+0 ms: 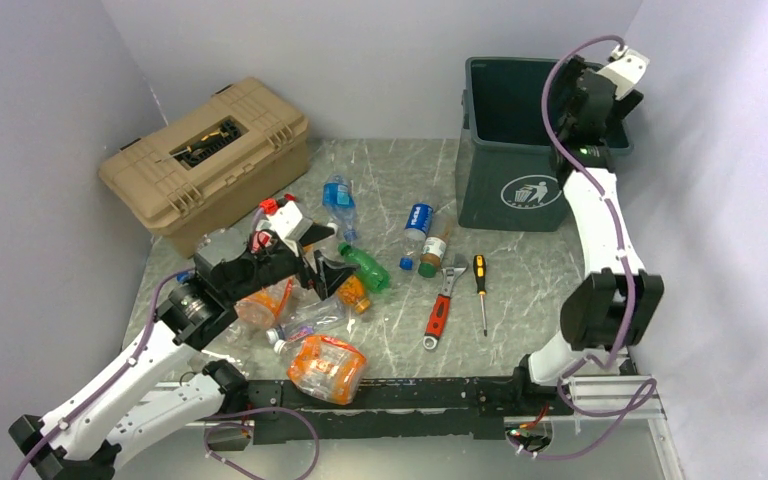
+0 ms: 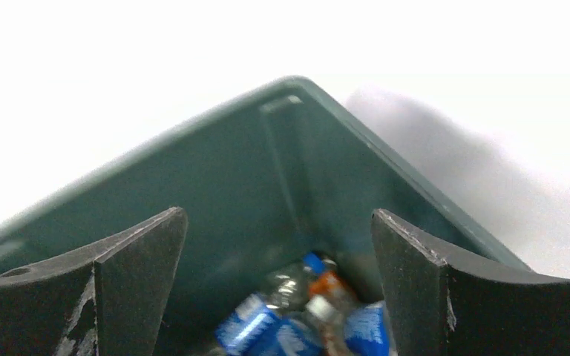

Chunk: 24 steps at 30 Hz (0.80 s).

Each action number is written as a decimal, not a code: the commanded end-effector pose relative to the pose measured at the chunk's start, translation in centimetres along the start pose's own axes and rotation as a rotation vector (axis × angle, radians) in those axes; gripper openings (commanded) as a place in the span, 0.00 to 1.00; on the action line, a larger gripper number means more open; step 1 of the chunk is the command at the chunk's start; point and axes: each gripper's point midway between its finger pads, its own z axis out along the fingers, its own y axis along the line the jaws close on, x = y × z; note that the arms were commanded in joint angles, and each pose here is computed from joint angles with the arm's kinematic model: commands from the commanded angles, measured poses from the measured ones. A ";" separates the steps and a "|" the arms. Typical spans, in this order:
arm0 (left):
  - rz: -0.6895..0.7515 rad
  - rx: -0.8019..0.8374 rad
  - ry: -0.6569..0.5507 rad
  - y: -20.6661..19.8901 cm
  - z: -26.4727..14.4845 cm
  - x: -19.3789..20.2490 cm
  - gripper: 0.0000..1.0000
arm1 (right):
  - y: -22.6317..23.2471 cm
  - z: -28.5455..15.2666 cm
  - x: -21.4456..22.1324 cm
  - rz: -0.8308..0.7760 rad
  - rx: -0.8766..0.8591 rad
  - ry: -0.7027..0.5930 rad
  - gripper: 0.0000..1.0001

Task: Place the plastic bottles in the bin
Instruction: Place the plastic bottle in the trash bin.

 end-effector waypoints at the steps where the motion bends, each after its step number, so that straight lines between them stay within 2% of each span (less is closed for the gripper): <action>1: 0.009 -0.040 -0.032 0.6 0.0 -1.3 1.00 | 2.3 -8.2 -12.7 0.316 -0.206 -0.241 1.00; 4: -0.005 -0.100 -0.035 1.6 0.1 -1.2 1.00 | 5.6 -14.0 -14.5 0.395 -0.389 -0.217 1.00; 7: -0.019 -0.179 -0.029 3.1 0.1 -1.0 0.99 | 10.2 -21.0 -14.8 0.325 -0.591 -0.193 1.00; 10: -0.030 -0.274 -0.022 4.7 -0.1 -0.8 0.99 | 14.4 -28.9 -11.7 0.249 -0.839 -0.099 1.00; 14: -0.032 -0.346 -0.012 5.9 -0.5 -0.6 0.99 | 16.7 -36.6 -6.1 0.133 -1.058 0.033 1.00; 18: -0.023 -0.405 -0.012 6.9 -1.1 -0.5 0.99 | 16.7 -41.7 1.2 -0.036 -1.153 0.192 0.99; 21: -0.015 -0.437 -0.029 7.3 -1.6 -0.9 0.99 | 15.8 -45.0 7.0 -0.201 -1.176 0.270 1.00; 24: -0.007 -0.454 -0.046 7.5 -2.2 -1.2 0.99 | 13.8 -45.8 12.8 -0.296 -1.098 0.356 1.00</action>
